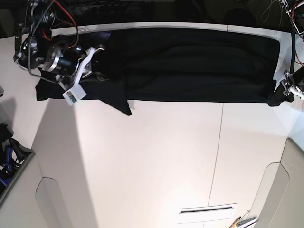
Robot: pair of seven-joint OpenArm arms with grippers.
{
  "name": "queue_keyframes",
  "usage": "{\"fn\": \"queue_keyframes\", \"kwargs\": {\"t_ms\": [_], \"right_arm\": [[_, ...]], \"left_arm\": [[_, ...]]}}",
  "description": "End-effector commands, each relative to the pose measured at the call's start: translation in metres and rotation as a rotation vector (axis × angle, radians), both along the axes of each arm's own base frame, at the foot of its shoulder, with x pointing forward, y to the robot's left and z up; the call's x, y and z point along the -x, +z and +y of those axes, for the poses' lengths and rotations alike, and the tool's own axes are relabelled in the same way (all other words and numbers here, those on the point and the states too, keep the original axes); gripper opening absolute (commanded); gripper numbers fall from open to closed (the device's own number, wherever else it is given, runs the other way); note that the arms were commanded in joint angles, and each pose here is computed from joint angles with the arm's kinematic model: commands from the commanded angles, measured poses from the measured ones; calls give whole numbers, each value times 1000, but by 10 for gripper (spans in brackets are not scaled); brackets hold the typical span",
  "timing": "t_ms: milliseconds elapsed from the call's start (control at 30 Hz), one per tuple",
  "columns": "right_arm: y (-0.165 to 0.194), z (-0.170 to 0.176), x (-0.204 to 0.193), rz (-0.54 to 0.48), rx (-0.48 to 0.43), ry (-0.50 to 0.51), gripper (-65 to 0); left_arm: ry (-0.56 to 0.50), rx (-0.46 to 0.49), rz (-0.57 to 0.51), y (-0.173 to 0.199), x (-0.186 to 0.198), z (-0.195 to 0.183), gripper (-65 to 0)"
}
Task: Fold the T-shirt properly
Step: 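Grasp the folded bundle's end with the right gripper and fold it inward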
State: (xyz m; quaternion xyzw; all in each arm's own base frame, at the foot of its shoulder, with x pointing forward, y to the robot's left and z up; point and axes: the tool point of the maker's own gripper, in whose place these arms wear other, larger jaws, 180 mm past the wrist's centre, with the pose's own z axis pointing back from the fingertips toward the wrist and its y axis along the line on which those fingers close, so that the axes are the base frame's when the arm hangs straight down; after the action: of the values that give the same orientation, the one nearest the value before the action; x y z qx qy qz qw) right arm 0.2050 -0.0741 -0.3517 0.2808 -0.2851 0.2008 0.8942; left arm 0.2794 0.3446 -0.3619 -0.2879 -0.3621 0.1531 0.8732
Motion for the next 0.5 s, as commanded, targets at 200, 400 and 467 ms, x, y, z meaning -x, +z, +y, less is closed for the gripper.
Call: {"fn": "queue_keyframes", "kwargs": {"t_ms": [200,400,467], "right_arm": [[-3,10,29,39,-27,-9,-613],[6,12,23,6,-36,-4,-320],[17,13,17,-39,-32,2,-320]], "left_arm": [[10,-14,-73,22,-12,9,-361],[35,-13,-99,27,-14,15,-361],[52,-12,-94,29,-8,22,-361]]}}
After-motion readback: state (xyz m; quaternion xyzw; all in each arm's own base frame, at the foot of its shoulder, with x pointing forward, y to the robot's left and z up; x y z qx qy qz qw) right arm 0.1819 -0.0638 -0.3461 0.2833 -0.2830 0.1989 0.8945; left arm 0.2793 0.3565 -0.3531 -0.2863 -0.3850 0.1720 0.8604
